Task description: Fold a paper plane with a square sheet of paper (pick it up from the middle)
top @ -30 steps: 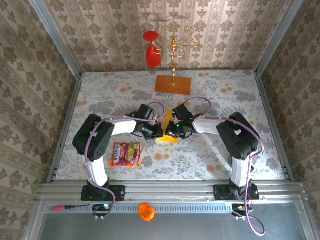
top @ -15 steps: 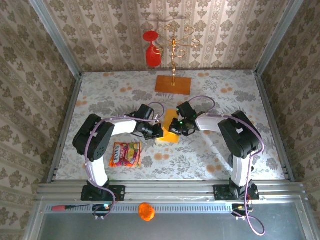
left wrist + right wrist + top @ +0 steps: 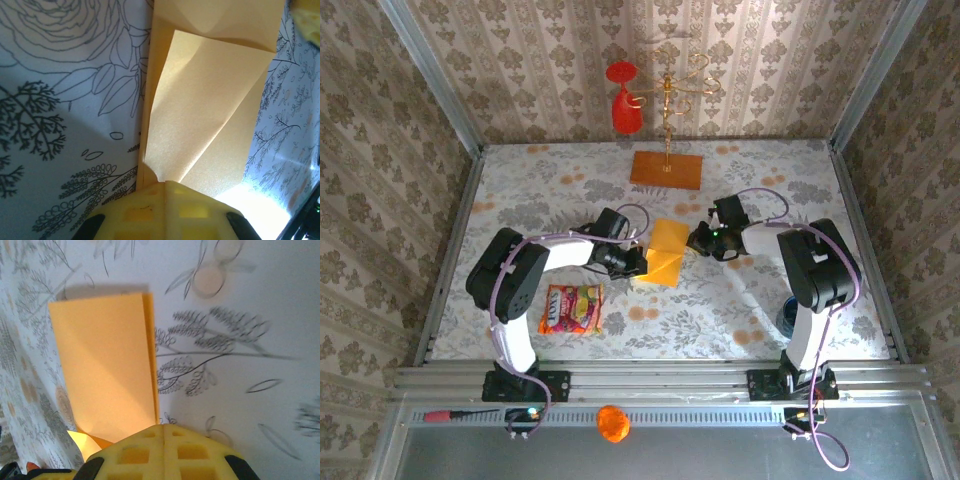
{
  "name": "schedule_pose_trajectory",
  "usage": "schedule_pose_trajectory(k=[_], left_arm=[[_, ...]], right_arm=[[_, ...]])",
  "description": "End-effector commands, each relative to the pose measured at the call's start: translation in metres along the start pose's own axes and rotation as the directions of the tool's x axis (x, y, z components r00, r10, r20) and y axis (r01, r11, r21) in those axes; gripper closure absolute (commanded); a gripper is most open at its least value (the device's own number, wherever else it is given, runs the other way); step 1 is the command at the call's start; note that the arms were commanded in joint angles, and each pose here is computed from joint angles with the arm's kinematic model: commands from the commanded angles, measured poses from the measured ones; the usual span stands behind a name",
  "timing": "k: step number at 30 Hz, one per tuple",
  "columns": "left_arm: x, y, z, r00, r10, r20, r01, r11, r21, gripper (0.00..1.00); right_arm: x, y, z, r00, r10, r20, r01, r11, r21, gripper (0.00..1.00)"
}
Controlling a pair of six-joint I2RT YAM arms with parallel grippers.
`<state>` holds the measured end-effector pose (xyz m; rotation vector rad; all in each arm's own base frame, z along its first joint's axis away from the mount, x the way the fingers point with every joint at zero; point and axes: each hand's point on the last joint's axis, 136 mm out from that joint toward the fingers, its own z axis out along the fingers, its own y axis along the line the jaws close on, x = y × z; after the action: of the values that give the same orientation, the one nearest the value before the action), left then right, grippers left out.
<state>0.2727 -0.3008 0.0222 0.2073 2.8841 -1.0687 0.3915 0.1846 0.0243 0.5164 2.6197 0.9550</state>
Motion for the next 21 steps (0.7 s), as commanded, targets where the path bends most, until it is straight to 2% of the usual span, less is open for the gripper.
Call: schedule_pose_trajectory(k=[1, 4, 6, 11, 21], left_arm=[[-0.012, -0.016, -0.013, 0.999, -0.007, 0.033, 0.007, 1.000, 0.000, 0.98], [-0.032, -0.036, -0.027, 0.994, 0.025, 0.107, -0.029, 0.999, 0.033, 0.87], [-0.041, -0.037, -0.030, 0.990, 0.031, 0.136, -0.033, 0.999, 0.017, 0.82], [-0.057, -0.034, -0.020, 0.989, 0.030, 0.148, -0.033, 0.999, 0.014, 0.81], [-0.072, -0.017, 0.000, 0.988, -0.013, 0.154, 0.018, 1.000, -0.026, 0.78]], right_arm=[[-0.014, 0.023, -0.026, 0.995, -0.074, 0.068, 0.077, 0.996, -0.044, 1.00], [-0.005, 0.027, -0.034, 0.996, -0.072, 0.058, 0.075, 0.996, -0.048, 0.96], [0.005, 0.025, -0.035, 0.998, -0.056, 0.042, 0.058, 0.998, -0.038, 0.94], [0.032, 0.021, -0.030, 1.000, 0.008, 0.000, -0.008, 0.999, -0.050, 0.82], [0.062, 0.028, -0.010, 0.991, 0.106, -0.084, -0.114, 0.989, -0.094, 0.70]])
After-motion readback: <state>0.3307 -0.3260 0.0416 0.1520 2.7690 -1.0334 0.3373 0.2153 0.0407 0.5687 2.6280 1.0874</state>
